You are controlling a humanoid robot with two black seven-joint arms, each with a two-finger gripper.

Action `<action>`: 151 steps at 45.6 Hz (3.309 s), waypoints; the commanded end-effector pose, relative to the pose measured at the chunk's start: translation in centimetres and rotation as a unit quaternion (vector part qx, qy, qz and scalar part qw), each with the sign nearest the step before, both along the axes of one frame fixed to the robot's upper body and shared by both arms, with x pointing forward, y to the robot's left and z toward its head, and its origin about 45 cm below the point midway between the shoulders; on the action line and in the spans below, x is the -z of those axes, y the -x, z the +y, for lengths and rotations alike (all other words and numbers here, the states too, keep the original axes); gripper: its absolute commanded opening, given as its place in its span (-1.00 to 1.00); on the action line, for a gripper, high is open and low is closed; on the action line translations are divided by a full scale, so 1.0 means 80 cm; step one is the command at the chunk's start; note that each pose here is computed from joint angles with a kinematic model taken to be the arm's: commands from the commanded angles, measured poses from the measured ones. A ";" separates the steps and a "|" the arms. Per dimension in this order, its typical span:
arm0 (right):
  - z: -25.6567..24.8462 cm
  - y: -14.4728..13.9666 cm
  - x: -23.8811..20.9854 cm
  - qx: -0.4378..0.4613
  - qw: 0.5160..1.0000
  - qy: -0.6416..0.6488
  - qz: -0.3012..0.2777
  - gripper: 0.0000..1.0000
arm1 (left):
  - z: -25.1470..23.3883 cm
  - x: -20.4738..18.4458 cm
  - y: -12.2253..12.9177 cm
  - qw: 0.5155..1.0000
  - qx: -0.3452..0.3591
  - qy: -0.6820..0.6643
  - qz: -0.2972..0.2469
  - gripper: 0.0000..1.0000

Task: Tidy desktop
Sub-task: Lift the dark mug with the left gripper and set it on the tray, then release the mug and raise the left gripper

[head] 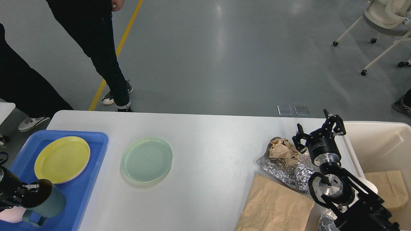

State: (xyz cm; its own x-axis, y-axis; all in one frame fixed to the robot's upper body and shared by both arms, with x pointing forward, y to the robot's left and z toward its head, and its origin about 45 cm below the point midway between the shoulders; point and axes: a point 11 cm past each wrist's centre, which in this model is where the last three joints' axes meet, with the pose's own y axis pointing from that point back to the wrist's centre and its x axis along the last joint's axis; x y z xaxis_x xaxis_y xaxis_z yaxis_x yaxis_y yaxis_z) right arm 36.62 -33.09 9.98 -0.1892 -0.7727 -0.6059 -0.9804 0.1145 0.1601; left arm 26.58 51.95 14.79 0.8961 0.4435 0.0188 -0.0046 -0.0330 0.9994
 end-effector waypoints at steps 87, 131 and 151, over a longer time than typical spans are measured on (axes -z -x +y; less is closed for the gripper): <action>-0.001 0.000 0.000 0.000 1.000 0.001 0.000 1.00 | -0.344 -0.421 -0.064 0.976 0.123 0.080 -0.160 0.93; 0.000 0.000 -0.001 -0.001 1.000 0.000 -0.001 1.00 | -0.237 -0.117 -0.100 0.970 -0.177 0.090 -0.143 0.84; 0.000 0.000 -0.001 0.000 1.000 0.000 -0.001 1.00 | -0.240 0.040 -0.091 0.946 -0.281 0.013 -0.161 0.93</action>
